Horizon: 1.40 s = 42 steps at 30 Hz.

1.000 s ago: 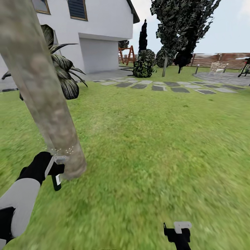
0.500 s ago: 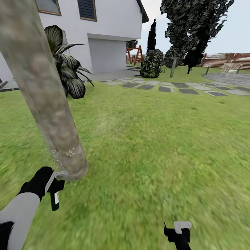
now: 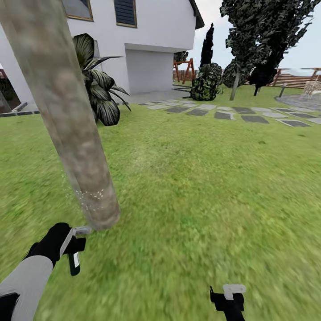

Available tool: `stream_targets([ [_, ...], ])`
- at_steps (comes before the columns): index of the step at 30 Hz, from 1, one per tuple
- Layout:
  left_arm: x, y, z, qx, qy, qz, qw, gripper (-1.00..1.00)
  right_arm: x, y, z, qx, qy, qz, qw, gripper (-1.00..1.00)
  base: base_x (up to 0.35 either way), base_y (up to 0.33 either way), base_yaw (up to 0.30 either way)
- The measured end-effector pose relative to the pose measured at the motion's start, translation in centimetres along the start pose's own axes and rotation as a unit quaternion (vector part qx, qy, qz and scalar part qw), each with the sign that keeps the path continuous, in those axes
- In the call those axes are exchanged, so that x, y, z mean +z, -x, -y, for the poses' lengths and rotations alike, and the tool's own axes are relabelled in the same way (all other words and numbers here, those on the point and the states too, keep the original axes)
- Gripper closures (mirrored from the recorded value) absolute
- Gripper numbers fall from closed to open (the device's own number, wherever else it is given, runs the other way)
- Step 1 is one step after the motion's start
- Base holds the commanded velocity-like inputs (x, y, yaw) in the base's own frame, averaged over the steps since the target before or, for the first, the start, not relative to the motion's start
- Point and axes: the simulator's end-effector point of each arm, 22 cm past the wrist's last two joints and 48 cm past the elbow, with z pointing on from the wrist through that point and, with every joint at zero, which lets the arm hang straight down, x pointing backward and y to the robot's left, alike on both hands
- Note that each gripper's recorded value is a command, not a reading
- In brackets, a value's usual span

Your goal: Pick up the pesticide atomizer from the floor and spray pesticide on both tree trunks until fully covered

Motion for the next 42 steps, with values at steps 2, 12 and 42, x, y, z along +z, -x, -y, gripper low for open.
stream_targets([
  [2,0.1,0.0,0.5,0.001,-0.004,0.004,1.0000,1.00,0.0,0.0,0.0,0.000,0.000,0.000,1.0000,-1.00,0.232,-0.165,0.005],
  [12,0.2,-0.2,3.7,0.010,-0.022,0.003,0.9997,1.00,0.0,0.0,0.0,0.000,0.000,0.000,1.0000,-1.00,0.236,-0.172,0.001],
  [42,0.1,0.0,5.2,-0.024,-0.063,0.007,0.9977,1.00,0.0,0.0,0.1,-0.001,-0.001,0.000,1.0000,-1.00,0.057,-0.138,0.163],
])
